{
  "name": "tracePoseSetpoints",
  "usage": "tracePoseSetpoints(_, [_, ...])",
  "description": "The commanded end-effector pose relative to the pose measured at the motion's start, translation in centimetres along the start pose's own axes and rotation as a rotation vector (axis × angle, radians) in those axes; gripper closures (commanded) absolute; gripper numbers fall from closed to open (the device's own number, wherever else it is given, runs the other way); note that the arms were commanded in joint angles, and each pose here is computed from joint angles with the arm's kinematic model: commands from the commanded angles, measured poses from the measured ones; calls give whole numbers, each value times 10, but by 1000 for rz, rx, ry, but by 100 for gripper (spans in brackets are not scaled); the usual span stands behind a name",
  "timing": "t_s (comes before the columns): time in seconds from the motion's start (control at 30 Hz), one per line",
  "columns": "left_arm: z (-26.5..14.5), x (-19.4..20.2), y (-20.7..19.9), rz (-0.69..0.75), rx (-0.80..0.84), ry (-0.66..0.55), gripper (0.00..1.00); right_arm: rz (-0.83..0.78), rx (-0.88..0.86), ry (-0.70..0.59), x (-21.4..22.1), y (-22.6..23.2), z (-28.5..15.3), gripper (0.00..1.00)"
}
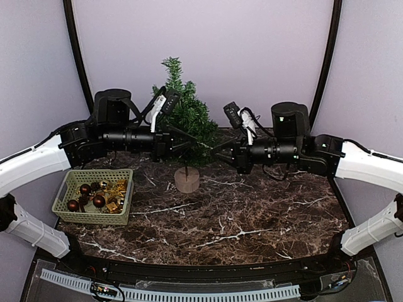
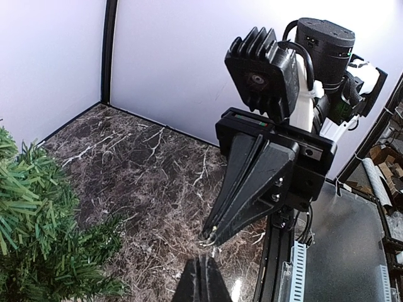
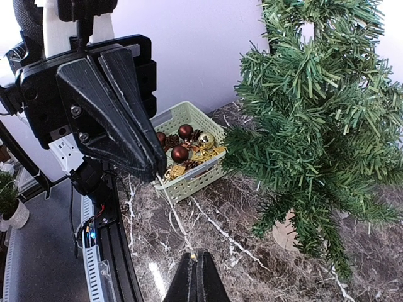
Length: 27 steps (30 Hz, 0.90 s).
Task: Decorate the small christmas tree
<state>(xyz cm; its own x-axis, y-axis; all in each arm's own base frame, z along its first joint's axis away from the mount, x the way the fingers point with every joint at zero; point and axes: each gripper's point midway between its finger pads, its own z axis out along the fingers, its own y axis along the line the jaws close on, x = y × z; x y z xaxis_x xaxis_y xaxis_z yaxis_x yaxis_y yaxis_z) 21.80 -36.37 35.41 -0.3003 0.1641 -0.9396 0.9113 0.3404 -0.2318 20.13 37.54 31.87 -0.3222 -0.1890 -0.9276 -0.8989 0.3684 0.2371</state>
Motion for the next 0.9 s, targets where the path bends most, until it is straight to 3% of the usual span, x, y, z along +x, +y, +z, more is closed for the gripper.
tracePoseSetpoints(0.0, [-25, -34, -5, 28, -20, -132, 100, 35, 28, 82, 23, -5, -5, 100])
tracePoseSetpoints(0.13, [-27, -36, -4, 28, -19, -142, 100, 47, 23, 106, 30, -5, -4, 100])
tracePoseSetpoints(0.17, [-27, -35, -4, 31, -16, -143, 96, 49, 25, 101, 29, -5, -4, 100])
tracePoseSetpoints(0.2, [-27, -35, -6, 37, -9, -141, 91, 50, 29, 95, 27, -5, -5, 100])
tracePoseSetpoints(0.23, [-27, -34, -6, 40, -8, -140, 79, 51, 40, 85, 24, -7, -6, 100])
tracePoseSetpoints(0.3, [-30, -34, -4, 47, -26, -146, 63, 48, 63, 55, 16, -9, -10, 100])
tracePoseSetpoints(0.4, [-43, -36, 3, 49, -82, -170, 50, 48, 90, -6, 0, -11, -16, 100])
tracePoseSetpoints(0.57, [-60, -21, 36, -35, -219, -161, 43, 59, 193, -63, -19, -27, -21, 100])
tracePoseSetpoints(0.87, [-74, 45, 91, -244, -426, -88, 38, 124, 481, -6, -11, -87, -10, 100])
